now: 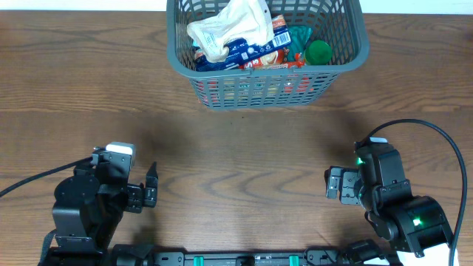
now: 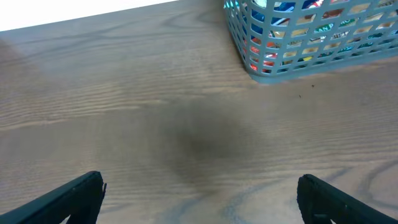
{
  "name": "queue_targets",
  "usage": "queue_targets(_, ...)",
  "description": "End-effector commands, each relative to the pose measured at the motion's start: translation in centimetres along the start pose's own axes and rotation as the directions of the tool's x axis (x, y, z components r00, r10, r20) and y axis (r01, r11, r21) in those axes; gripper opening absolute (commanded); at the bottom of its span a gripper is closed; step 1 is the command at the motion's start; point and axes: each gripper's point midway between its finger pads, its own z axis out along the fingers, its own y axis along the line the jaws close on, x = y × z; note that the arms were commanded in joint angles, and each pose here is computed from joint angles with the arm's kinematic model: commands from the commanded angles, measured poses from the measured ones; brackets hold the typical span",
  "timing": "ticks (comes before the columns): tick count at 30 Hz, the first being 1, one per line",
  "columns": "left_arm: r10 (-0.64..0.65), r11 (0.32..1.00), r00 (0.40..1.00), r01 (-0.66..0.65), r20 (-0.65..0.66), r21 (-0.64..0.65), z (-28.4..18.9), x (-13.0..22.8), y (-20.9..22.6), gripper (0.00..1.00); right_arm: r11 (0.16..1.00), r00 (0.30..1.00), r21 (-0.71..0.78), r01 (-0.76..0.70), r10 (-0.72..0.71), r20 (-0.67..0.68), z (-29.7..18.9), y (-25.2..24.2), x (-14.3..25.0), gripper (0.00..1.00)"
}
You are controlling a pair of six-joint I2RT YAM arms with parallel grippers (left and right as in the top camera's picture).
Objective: Pack container
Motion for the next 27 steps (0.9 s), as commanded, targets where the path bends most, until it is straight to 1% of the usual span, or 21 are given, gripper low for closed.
queue_targets(1, 0.015, 1.000, 1.000, -0.015, -0.004, 0.002, 0.0, 0.2, -0.1, 0.99, 1.000, 1.000, 0.001, -0.005, 0.005, 0.011, -0.1, 0.1, 0.0, 0.99)
queue_targets(5, 0.015, 1.000, 1.000, -0.015, -0.004, 0.002, 0.0, 0.2, -0.1, 0.99, 1.000, 0.998, 0.000, -0.004, 0.004, 0.066, -1.0, -0.7, -0.2, 0.99)
queue_targets(9, 0.015, 1.000, 1.000, -0.015, -0.004, 0.002, 0.0, 0.2, -0.1, 0.98, 0.999, 0.977, -0.035, -0.002, 0.010, 0.214, -3.1, -1.5, -0.6, 0.99)
queue_targets(13, 0.015, 1.000, 1.000, -0.015, -0.004, 0.002, 0.0, 0.2, -0.1, 0.99, 0.999, 0.926, -0.045, -0.026, 0.041, 0.376, -3.4, -2.4, -0.1, 0.99)
queue_targets(18, 0.015, 1.000, 1.000, -0.015, -0.004, 0.002, 0.0, 0.2, -0.1, 0.99, 0.992, 0.835, -0.107, -0.071, 0.118, 0.538, -0.4, -2.3, 0.3, 0.99)
queue_targets(22, 0.015, 1.000, 1.000, -0.015, -0.004, 0.002, 0.0, 0.2, -0.1, 0.99, 0.985, 0.720, -0.160, -0.071, 0.161, 0.675, 1.6, -1.4, -2.3, 0.99)
queue_targets(24, 0.015, 1.000, 1.000, -0.015, -0.004, 0.002, 0.0, 0.2, -0.1, 0.99, 0.984, 0.665, -0.172, -0.049, 0.161, 0.729, 1.9, -0.9, -3.5, 0.99)
queue_targets(26, 0.015, 1.000, 1.000, -0.015, -0.004, 0.002, 0.0, 0.2, -0.1, 0.99, 0.989, 0.606, -0.151, -0.004, 0.123, 0.786, 2.1, -0.5, -4.5, 0.99)
queue_targets(27, 0.015, 1.000, 1.000, -0.015, -0.004, 0.002, 0.0, 0.2, -0.1, 0.99, 0.990, 0.587, -0.142, 0.006, 0.112, 0.802, 2.3, -0.4, -4.7, 0.99)
